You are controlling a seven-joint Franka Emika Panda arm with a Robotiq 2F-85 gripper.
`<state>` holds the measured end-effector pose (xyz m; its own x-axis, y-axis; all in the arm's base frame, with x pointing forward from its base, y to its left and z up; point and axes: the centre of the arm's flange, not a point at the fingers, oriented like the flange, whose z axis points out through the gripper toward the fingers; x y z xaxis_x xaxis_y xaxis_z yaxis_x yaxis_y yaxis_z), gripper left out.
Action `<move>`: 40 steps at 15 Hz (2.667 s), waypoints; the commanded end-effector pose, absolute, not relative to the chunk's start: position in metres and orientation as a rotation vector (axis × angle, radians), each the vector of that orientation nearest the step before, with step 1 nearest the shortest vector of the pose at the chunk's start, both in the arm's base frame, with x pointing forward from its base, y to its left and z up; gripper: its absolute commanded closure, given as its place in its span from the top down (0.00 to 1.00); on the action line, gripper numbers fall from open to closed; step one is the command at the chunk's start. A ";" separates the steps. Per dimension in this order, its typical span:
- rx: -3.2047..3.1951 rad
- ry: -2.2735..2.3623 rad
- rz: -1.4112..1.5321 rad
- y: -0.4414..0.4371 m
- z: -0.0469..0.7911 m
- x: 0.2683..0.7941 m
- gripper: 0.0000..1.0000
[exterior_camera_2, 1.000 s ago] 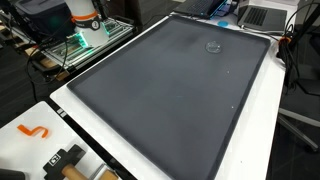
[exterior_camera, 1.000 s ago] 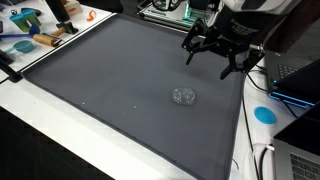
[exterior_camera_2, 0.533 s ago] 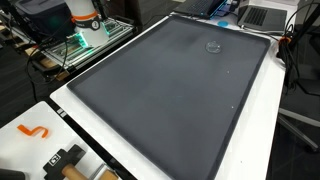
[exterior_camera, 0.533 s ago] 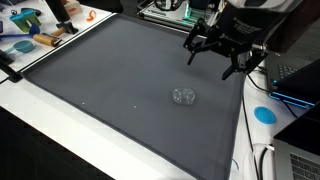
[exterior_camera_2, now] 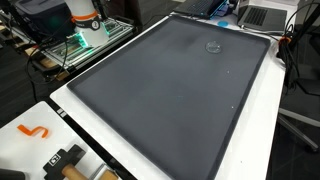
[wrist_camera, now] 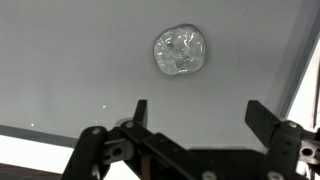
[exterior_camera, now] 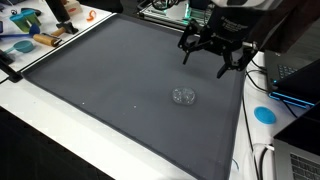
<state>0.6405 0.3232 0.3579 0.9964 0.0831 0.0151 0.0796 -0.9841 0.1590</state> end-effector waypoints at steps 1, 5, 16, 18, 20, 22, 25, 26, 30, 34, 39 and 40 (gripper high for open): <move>3.046 0.166 0.013 0.297 0.353 0.616 1.00; 3.088 0.208 -0.029 0.280 0.348 0.611 1.00; 3.124 0.298 -0.104 0.256 0.337 0.605 1.00; 3.119 0.296 -0.096 0.257 0.336 0.605 1.00; 3.102 0.284 -0.103 0.264 0.336 0.617 1.00; 3.102 0.285 -0.101 0.264 0.337 0.617 1.00; 3.102 0.285 -0.100 0.264 0.338 0.617 1.00; 3.102 0.285 -0.100 0.264 0.338 0.617 1.00; 3.108 -0.132 -0.105 0.273 0.318 0.629 1.00; 3.069 -0.469 -0.140 0.277 0.299 0.629 1.00; 3.028 -0.731 -0.164 0.279 0.281 0.628 1.00; 3.023 -0.761 -0.161 0.278 0.278 0.629 1.00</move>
